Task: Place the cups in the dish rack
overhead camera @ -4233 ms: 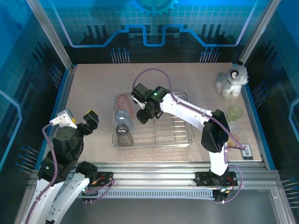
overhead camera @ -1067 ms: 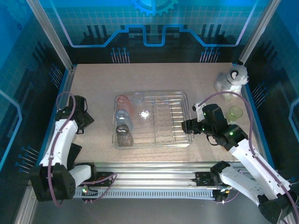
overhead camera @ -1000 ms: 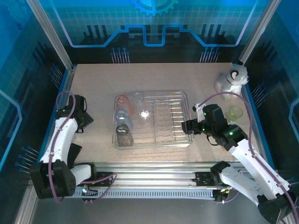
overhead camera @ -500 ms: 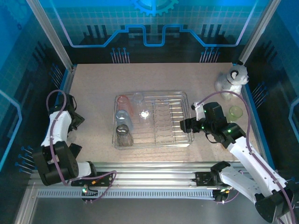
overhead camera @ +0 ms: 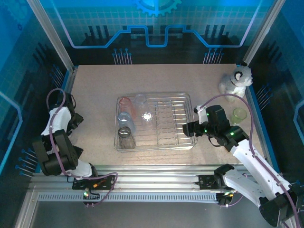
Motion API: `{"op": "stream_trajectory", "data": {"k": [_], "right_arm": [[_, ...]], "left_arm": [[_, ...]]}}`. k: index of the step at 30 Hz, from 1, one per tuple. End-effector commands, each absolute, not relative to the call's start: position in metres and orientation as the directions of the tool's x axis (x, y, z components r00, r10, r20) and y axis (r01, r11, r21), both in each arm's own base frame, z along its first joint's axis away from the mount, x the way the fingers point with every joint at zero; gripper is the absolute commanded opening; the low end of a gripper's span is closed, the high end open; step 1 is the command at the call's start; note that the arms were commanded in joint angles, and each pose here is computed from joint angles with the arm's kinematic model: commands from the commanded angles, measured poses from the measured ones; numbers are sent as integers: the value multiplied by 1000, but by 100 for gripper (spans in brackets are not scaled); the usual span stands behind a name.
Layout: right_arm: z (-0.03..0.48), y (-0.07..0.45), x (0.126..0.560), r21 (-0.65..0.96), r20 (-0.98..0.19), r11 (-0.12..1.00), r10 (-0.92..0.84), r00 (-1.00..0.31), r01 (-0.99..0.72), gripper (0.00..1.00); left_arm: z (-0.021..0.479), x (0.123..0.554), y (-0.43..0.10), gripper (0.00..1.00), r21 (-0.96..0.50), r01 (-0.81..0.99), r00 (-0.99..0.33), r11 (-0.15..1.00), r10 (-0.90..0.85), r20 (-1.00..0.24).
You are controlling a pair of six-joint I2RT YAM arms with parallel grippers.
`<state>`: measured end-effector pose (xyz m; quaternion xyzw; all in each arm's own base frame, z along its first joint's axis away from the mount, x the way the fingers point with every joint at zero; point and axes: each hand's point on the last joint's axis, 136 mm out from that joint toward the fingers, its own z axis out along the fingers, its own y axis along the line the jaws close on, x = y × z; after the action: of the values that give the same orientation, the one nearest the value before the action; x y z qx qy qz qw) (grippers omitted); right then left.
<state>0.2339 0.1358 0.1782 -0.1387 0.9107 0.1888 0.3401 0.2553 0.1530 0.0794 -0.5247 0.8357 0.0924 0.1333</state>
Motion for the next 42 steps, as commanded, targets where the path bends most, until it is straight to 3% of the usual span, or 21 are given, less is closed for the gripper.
{"op": "stream_trajectory", "data": {"k": [1,5,14,27,35,42], "right_arm": [[184,132,232,261,-682,892,-100,-725,-369,80],[188,129,229,261,-685,896,-91,-723,-360,79],[199,118,222,254,-699,913,-54,-713,-318,79],[225,112,223,265,-767,917,12,-642,-299,77],[235,116,225,293,-789,902,41,-613,-316,77],[246,120,224,306,-818,886,57,-572,-348,78]], "left_arm": [[83,265,157,56,-18,-903,-402,430,-857,-323],[78,268,156,43,-31,-903,-398,429,-862,-313],[88,270,145,1,-113,-892,-385,437,-869,-312],[193,284,99,0,-498,-668,-351,554,-824,-446],[241,295,42,0,-733,-397,-438,552,-816,-377],[289,291,6,0,-839,-189,-495,511,-787,-369]]}}
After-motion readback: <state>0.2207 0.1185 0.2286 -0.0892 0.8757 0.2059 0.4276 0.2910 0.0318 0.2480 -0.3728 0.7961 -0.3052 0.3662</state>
